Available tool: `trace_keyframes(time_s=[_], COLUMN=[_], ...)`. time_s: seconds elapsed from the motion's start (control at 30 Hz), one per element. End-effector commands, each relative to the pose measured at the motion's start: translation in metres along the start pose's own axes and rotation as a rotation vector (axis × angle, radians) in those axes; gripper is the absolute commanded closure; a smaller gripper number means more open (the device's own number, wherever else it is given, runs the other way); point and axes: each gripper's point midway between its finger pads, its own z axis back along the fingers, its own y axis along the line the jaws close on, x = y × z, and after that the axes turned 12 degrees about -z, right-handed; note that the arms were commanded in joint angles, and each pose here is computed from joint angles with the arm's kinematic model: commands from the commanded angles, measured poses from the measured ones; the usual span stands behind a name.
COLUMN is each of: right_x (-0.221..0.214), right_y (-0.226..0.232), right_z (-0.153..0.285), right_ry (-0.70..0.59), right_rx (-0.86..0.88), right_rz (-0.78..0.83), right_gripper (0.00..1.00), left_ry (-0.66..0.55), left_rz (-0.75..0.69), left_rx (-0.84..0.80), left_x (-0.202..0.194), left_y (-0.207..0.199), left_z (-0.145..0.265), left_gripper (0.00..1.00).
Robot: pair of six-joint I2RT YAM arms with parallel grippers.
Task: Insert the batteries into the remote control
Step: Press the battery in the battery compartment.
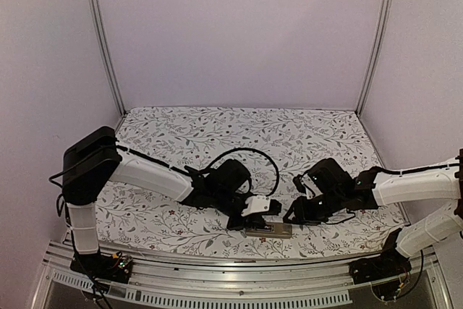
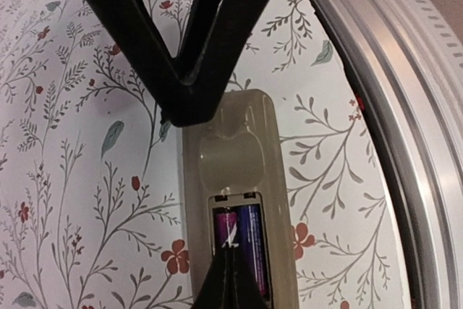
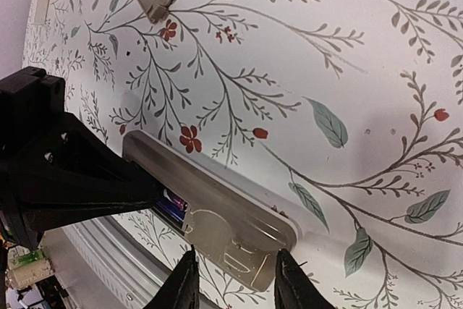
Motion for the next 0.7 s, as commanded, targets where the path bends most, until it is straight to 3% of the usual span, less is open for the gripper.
trace_keyframes(time_s=[0.0, 0.17, 0.27, 0.47, 0.67], right_x=[0.014, 0.024, 0.024, -0.004, -0.015], right_y=[0.010, 0.033, 0.053, 0.078, 0.077], right_z=[0.014, 0.022, 0.020, -0.019, -0.046], right_ry=[-0.059, -0.071, -0.056, 0.085, 0.158], right_rx=[-0.015, 0.022, 0.059, 0.064, -0.007], right_rz=[0.051, 0.132, 0.211, 0.356, 0.388], right_gripper=[0.65, 0.70, 0.82, 0.99, 1.00], left_ry=[-0.130, -0.435, -0.542, -0.451, -0.392], left_rz=[0.109, 0.123, 0.211, 0.388, 0.551], left_rx=[0.156, 0.363, 0.559, 0.953, 1.184], left_x=[0.021, 0.076, 0.069, 0.005, -0.041], left_y=[0.032, 0.070, 0.087, 0.094, 0.090], left_z=[0.040, 0.130, 0.190, 0.257, 0.291], left_gripper=[1.00, 0.97, 0.93, 0.68, 0.53])
